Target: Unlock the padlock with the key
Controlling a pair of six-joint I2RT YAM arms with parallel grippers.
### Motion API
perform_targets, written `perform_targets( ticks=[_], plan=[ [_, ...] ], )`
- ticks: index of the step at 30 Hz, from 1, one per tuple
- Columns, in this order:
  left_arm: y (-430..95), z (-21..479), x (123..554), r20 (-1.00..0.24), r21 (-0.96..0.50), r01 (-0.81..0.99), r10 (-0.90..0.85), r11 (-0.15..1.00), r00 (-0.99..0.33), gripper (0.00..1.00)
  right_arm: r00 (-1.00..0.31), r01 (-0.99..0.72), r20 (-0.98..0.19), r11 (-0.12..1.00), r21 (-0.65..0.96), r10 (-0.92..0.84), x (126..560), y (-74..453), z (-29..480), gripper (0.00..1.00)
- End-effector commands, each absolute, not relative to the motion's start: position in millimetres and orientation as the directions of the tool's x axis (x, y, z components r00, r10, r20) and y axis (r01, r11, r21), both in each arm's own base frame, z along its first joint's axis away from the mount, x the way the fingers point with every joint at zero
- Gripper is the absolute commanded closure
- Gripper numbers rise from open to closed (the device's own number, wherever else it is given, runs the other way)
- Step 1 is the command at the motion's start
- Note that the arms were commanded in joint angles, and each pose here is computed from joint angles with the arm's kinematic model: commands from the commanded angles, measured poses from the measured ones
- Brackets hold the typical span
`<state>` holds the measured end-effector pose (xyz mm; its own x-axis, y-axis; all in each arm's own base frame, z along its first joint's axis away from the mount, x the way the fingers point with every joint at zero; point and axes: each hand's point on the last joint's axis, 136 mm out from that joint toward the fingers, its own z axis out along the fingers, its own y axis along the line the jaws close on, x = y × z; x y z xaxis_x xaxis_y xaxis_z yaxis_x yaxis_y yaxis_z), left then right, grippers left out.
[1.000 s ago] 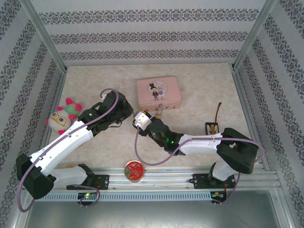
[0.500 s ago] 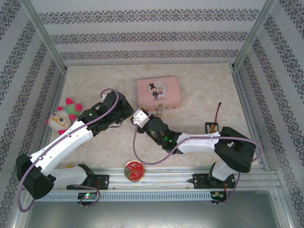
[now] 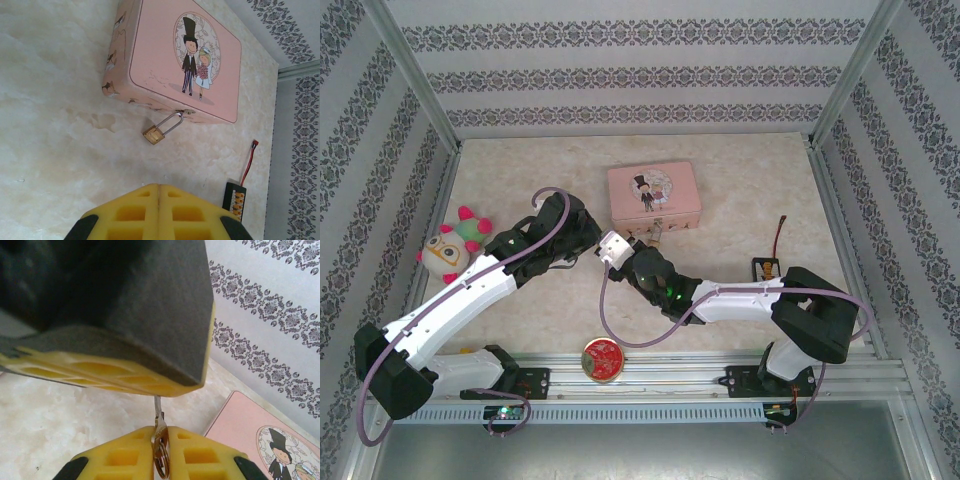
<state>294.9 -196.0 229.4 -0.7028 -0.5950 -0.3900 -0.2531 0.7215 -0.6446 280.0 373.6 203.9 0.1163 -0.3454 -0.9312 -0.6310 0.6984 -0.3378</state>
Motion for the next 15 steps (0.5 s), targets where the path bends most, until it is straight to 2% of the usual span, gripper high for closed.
perform_targets(
  ticks=[1,5,10,11,15],
  plan=[
    [-199.8,227.5,286.5,-0.347,-0.666,-0.273,-0.612,0.694,-0.711,1.0,0.14,-0.608,-0.947,0.731,-0.312,-0.288,287.4,375.3,225.4,0.91],
    [-199.9,225.8,286.4,-0.343,-0.664,-0.277,-0.613,0.694,-0.712,1.0,0.142,-0.604,-0.948,0.734,-0.31,-0.283,287.3,374.2,228.2,0.99],
    [-200.3,225.5,286.1,-0.339,-0.668,-0.278,-0.614,0.691,-0.712,1.0,0.141,-0.61,-0.951,0.732,-0.303,-0.276,285.4,373.2,230.4,1.0],
    [-200.4,225.7,286.3,-0.338,-0.67,-0.278,-0.616,0.689,-0.712,0.97,0.139,-0.612,-0.951,0.731,-0.302,-0.276,284.8,372.9,230.2,1.0],
    [-201.1,229.8,287.8,-0.34,-0.688,-0.266,-0.624,0.675,-0.703,0.72,0.121,-0.634,-0.952,0.717,-0.292,-0.281,280.8,372.3,227.2,1.0]
  ],
)
